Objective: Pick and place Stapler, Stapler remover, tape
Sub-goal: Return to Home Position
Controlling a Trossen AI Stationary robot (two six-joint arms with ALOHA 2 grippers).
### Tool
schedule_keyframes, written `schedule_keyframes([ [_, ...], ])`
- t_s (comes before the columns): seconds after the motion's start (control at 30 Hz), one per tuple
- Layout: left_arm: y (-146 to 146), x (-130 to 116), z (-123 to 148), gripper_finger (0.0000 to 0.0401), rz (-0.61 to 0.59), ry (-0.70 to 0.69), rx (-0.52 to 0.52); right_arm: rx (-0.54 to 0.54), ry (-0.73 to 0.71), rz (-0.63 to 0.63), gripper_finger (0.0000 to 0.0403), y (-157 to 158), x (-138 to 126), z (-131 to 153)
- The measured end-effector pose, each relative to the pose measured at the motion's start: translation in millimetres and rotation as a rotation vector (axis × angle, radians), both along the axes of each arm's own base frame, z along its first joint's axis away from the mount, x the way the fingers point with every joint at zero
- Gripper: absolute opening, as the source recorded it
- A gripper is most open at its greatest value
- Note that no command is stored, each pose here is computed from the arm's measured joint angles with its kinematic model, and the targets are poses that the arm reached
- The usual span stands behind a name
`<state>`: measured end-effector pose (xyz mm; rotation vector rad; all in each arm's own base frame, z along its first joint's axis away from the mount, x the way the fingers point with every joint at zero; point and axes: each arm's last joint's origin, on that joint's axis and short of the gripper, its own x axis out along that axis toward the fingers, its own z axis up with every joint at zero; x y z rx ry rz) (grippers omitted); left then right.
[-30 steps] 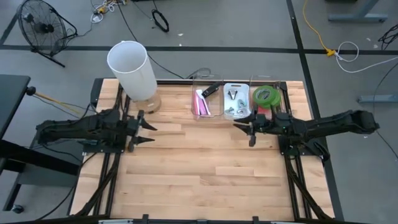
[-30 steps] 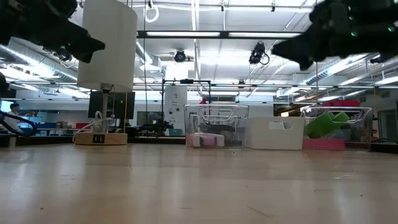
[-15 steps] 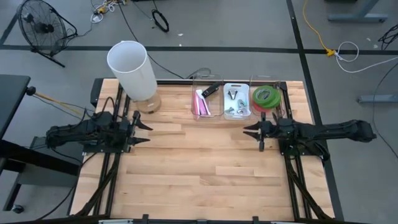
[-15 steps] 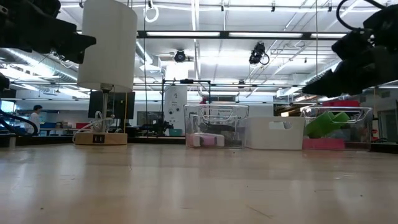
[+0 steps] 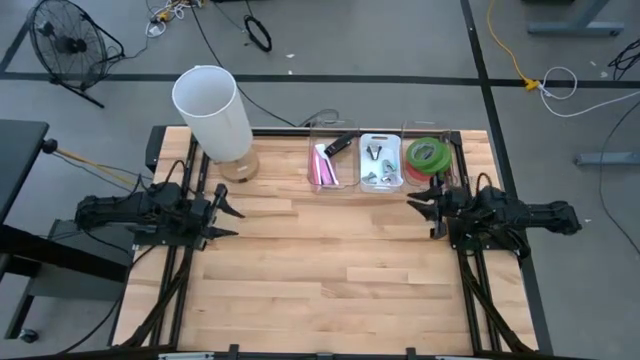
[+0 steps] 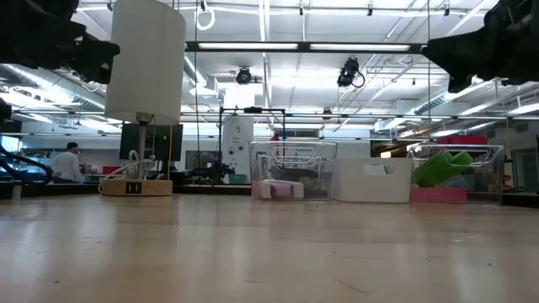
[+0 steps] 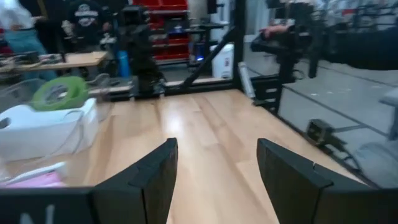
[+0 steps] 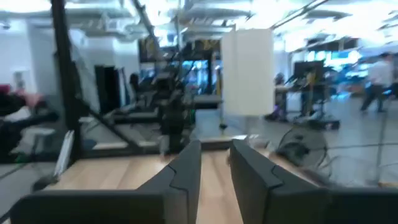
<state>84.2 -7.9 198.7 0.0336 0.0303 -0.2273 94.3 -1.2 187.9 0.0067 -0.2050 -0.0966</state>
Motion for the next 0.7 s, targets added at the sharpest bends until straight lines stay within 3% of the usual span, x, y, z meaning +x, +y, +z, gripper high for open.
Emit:
schedule_keyframes([
  [0.2,-6.4,-0.3,-1.0,0.0222,-0.076,-0.003,0.000,0.002,-0.048,0.090,0.0089,8.1,-1.1,3.9],
  [0.4,-10.4,-1.1,-0.9,0.0222,-0.124,-0.004,0.000,0.001,-0.037,0.097,0.0089,8.9,-0.3,2.9],
  [0.6,-9.4,-0.9,-1.3,0.0222,-0.112,0.001,0.000,-0.002,-0.037,0.096,0.0089,8.8,-0.3,2.9],
  [0.7,-8.5,-0.7,-1.4,0.0222,-0.101,0.001,0.000,-0.061,0.008,0.085,0.0089,8.9,0.6,-1.1],
])
